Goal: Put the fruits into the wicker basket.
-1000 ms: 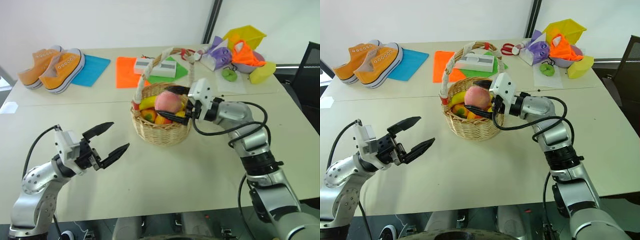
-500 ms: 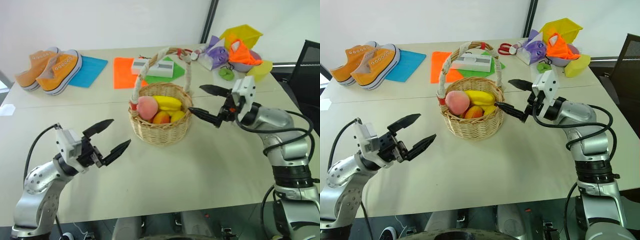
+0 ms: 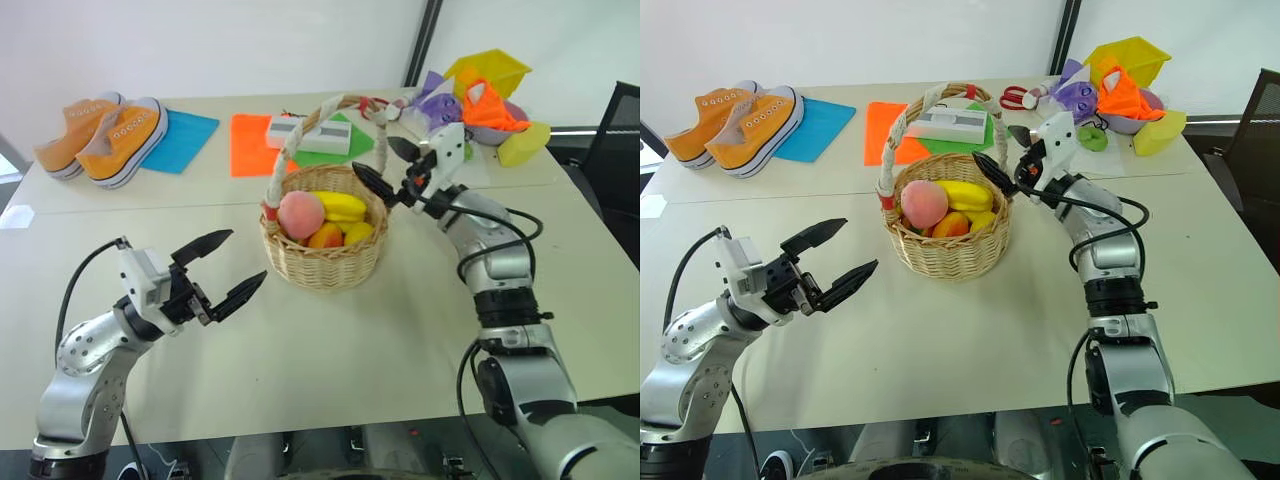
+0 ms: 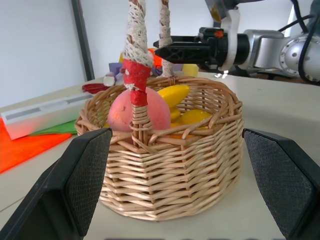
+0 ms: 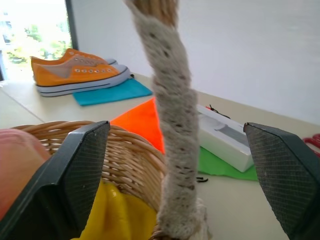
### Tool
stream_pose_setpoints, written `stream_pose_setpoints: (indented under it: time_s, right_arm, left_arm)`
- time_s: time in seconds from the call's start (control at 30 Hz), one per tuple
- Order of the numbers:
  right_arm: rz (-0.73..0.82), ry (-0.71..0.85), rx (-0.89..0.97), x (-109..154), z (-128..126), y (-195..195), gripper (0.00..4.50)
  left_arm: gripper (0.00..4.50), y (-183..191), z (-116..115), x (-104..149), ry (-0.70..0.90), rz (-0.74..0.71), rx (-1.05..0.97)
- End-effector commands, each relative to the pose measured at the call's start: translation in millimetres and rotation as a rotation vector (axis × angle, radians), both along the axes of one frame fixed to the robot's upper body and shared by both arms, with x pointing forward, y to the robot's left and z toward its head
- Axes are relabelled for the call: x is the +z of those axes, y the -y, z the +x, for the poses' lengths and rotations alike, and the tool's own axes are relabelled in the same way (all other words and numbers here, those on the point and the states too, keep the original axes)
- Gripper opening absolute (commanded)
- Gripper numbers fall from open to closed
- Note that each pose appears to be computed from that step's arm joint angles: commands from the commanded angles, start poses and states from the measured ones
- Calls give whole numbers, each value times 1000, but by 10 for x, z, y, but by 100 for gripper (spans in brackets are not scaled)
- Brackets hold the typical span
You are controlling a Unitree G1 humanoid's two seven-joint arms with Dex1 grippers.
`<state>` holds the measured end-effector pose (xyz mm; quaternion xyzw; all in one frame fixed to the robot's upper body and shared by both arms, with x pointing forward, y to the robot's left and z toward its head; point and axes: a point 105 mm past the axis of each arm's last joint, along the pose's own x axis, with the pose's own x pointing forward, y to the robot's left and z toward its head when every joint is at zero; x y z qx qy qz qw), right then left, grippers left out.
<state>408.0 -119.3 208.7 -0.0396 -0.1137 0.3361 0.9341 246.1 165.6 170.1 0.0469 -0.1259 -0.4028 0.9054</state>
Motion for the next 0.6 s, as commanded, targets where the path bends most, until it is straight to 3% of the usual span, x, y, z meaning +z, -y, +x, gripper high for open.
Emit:
stream_pose_setpoints:
  time_s: [0.03,0.2,0.43,0.6]
  right_arm:
    - [27,60,-27,207,27,77,266]
    - [3,60,-88,203,-34,392,13]
    - [31,122,-424,374,-235,1363,4]
    - [-35,139,-772,291,-514,2173,4]
  left_arm:
    - [450,27,-47,96,52,9,2]
    - [450,33,-25,75,51,7,2]
    - [450,80,61,97,59,-20,-28]
    - [450,213,161,158,68,-59,-85]
